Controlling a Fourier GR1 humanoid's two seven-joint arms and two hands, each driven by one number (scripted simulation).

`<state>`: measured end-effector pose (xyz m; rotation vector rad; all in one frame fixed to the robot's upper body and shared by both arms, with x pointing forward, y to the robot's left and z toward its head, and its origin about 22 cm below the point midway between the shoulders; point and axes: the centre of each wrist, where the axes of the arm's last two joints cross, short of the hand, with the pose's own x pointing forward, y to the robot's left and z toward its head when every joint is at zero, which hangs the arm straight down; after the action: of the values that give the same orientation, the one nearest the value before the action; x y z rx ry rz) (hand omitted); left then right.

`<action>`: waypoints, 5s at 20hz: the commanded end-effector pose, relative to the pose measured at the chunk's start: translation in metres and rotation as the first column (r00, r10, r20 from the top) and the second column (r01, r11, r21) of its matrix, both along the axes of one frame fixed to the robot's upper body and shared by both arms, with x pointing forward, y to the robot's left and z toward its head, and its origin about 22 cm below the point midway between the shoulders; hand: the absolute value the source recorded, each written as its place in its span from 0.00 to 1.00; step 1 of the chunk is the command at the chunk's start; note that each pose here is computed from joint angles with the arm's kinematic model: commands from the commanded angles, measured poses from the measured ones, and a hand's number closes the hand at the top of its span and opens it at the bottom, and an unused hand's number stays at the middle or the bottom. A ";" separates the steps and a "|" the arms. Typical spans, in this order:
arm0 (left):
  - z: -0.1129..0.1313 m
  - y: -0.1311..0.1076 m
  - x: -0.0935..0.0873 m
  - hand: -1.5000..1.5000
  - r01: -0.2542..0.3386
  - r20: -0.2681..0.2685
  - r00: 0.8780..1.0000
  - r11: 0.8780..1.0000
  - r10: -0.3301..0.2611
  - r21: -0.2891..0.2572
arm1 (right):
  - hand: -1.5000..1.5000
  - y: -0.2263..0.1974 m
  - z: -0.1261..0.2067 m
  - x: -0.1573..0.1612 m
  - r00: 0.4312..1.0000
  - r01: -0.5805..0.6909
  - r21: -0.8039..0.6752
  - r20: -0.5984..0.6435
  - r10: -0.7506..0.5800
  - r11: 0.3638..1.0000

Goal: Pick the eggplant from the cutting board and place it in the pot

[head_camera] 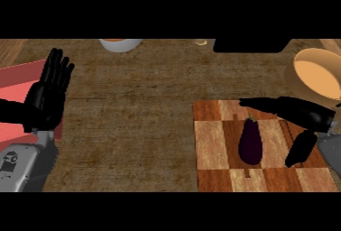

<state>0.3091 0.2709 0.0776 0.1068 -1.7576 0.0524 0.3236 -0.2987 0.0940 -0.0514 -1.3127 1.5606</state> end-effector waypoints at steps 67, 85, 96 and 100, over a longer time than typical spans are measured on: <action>0.010 -0.026 -0.001 0.50 0.055 0.024 0.998 0.998 -0.055 0.018 | 1.00 0.147 0.176 0.113 -0.427 0.857 0.511 0.636 -0.643 -0.064; -0.006 -0.032 -0.014 0.50 0.005 -0.004 1.000 1.000 -0.005 -0.001 | 1.00 -0.018 0.137 0.083 -0.432 0.886 0.430 0.628 -0.648 -0.174; -0.001 0.002 0.009 0.50 0.002 0.005 1.000 1.000 -0.002 -0.010 | 1.00 -0.092 0.098 0.076 -0.403 0.903 0.391 0.629 -0.665 -0.177; 0.003 0.003 -0.003 0.50 0.012 0.016 1.000 1.000 -0.012 0.007 | 1.00 -0.120 0.063 0.073 -0.347 0.937 0.269 0.621 -0.703 -0.225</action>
<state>0.3065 0.2675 0.0785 0.1032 -1.7695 0.0425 0.4011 -0.3973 0.1772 -1.7411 -0.8082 0.0888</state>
